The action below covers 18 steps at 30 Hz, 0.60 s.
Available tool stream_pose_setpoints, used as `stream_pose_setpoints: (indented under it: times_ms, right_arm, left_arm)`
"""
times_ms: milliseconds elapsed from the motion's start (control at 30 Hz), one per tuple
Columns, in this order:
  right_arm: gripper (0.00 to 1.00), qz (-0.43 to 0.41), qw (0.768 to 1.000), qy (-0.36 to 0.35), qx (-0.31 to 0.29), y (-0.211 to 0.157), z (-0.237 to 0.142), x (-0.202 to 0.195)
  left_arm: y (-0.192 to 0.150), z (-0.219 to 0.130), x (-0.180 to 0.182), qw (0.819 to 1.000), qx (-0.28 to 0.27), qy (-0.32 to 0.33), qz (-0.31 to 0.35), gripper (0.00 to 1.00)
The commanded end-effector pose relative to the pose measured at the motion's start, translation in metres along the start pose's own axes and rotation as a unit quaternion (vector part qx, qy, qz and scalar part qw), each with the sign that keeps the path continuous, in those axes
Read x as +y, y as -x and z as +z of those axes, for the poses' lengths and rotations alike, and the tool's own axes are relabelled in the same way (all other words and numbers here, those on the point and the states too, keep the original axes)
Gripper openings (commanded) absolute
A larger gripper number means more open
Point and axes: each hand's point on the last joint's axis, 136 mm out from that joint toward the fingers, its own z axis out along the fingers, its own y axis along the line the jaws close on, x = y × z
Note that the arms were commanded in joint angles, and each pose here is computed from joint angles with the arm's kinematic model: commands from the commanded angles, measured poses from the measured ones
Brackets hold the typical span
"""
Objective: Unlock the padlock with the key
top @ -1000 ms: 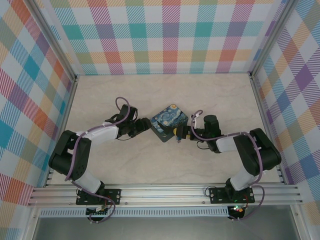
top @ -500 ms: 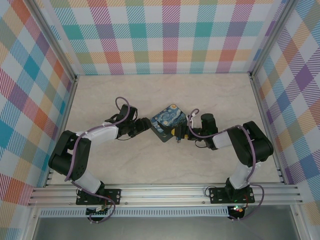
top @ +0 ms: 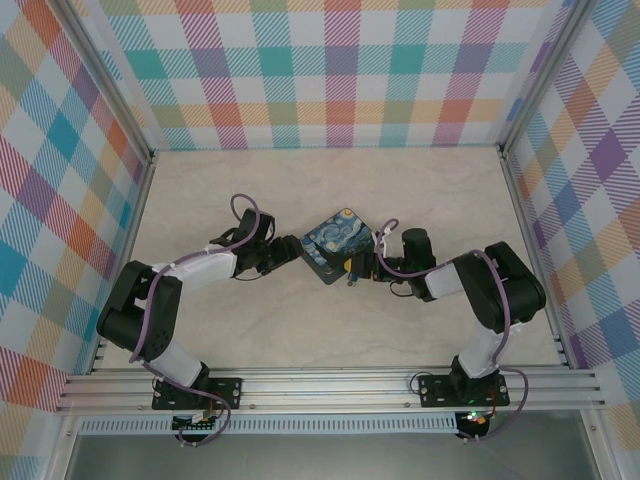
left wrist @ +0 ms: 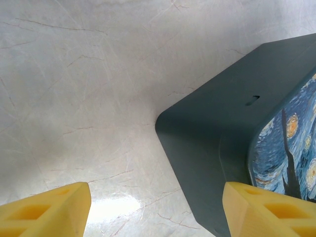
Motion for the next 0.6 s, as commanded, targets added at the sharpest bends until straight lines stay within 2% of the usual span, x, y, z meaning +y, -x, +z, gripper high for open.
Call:
stream_pose_setpoints:
  times_ms: [0, 333, 567]
  right_arm:
    - [0.57, -0.035, 0.999, 0.01, -0.007, 0.003, -0.004, 0.013]
    - [0.52, -0.032, 0.999, 0.0, -0.002, 0.0, -0.004, 0.008]
    - [0.64, -0.028, 0.998, -0.047, -0.003, -0.004, -0.007, -0.009]
  left_arm:
    - [-0.004, -0.002, 0.002, 1.0, 0.003, 0.004, 0.009, 0.71]
    - [-0.005, -0.003, 0.003, 1.0, 0.002, 0.005, 0.008, 0.71]
    - [-0.005, -0.005, 0.004, 1.0, 0.001, 0.007, 0.009, 0.71]
